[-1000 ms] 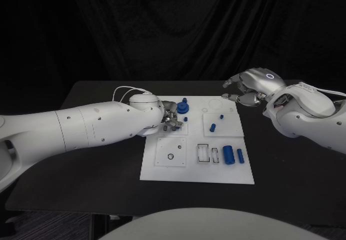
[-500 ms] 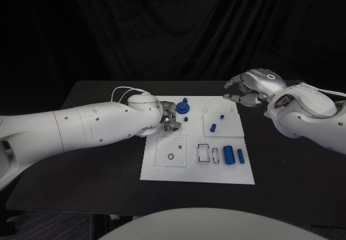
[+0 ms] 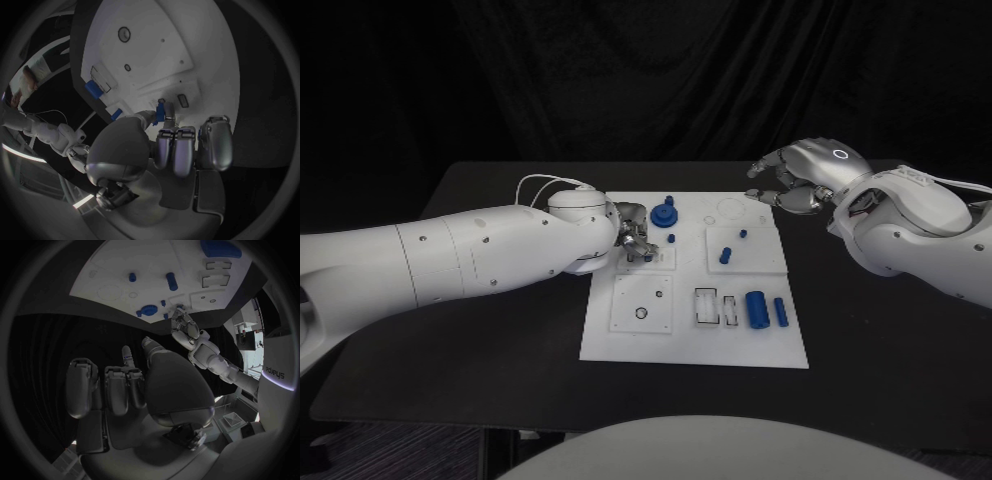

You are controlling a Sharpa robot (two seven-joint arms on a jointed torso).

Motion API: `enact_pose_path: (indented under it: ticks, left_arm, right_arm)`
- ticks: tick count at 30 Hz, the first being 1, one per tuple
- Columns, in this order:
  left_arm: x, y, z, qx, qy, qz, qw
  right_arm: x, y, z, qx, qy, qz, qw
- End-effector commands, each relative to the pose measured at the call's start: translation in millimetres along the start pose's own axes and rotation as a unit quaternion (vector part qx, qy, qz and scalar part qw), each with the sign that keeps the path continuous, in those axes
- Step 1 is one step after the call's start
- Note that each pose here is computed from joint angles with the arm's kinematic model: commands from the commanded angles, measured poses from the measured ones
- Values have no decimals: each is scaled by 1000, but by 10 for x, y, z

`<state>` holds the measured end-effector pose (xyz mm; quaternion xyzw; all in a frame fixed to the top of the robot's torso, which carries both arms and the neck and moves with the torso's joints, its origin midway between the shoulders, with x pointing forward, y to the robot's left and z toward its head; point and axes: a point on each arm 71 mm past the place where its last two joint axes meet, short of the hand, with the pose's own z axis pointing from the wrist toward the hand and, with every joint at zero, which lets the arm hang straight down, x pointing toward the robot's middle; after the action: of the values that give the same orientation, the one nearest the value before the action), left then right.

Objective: Assemble the parts on the task board

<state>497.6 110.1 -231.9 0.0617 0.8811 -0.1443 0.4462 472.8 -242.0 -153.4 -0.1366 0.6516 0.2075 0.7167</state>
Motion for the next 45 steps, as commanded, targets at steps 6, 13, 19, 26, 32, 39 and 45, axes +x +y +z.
enact_pose_path:
  ticks: [6,13,19,26,32,39,45]
  left_arm:
    - [-7,-2,-5,9,-13,-8,1000]
    - [20,5,-11,16,-21,-16,1000]
    - [53,14,-11,21,-24,-22,999]
    - [93,26,-5,21,-25,-26,999]
    - [118,34,0,21,-26,-28,999]
    - [147,63,3,18,-22,-29,999]
    - [168,89,-2,16,-19,-29,999]
  right_arm:
    - [19,-15,-9,11,8,-2,1000]
    - [22,-5,-12,10,11,-1,1000]
    - [27,-6,-14,12,14,-2,1000]
    - [31,-9,-15,14,17,-2,1000]
    - [35,-17,-19,16,20,-3,1000]
    - [40,-26,-23,18,25,-4,1000]
    - [48,-35,-27,21,29,-5,999]
